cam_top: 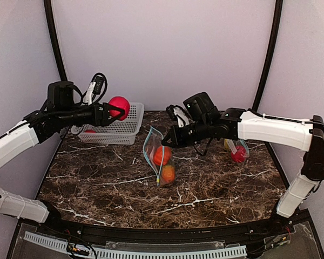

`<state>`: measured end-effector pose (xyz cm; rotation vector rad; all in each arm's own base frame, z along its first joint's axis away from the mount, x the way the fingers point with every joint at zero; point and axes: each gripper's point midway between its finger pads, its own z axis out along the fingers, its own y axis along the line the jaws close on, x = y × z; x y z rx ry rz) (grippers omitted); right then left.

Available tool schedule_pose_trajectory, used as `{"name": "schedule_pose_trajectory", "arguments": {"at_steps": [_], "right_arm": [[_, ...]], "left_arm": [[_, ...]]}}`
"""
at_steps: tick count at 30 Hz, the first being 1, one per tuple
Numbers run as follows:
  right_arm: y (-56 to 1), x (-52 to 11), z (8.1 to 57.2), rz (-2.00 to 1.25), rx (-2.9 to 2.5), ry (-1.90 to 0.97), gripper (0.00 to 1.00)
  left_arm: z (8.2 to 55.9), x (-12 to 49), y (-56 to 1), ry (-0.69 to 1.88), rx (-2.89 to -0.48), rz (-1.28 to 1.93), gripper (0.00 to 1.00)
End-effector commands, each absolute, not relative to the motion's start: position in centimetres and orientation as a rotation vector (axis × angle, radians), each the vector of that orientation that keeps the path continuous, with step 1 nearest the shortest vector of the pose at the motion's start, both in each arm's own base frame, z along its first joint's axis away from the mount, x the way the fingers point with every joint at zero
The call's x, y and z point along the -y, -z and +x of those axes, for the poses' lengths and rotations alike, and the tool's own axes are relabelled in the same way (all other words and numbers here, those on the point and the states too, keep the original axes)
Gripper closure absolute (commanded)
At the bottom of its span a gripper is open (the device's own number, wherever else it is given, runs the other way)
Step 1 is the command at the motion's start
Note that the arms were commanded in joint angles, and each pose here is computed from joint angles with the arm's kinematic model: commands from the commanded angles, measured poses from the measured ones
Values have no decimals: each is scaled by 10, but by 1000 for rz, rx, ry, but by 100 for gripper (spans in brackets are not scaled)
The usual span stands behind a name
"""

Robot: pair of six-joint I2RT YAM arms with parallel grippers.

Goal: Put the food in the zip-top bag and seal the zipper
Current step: Place the fake vegetable in the zipper food storage bag.

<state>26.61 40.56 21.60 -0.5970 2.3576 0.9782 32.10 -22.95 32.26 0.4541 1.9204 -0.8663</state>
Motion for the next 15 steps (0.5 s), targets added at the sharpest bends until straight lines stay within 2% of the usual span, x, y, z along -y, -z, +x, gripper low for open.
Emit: {"name": "schedule_pose_trajectory", "arguments": {"at_steps": [1, 9, 15], "right_arm": [[-235, -407, 265, -605, -2302, -991, 100], [-236, -404, 265, -595, -2305, -981, 100], [-237, -402, 262, -605, -2302, -986, 100]], "left_arm": [[255, 270, -304, 1084, -1999, 605, 45], [198, 322, -272, 1215, -2077, 779, 45], [208, 348, -241, 1169, -2158, 774, 48]]}}
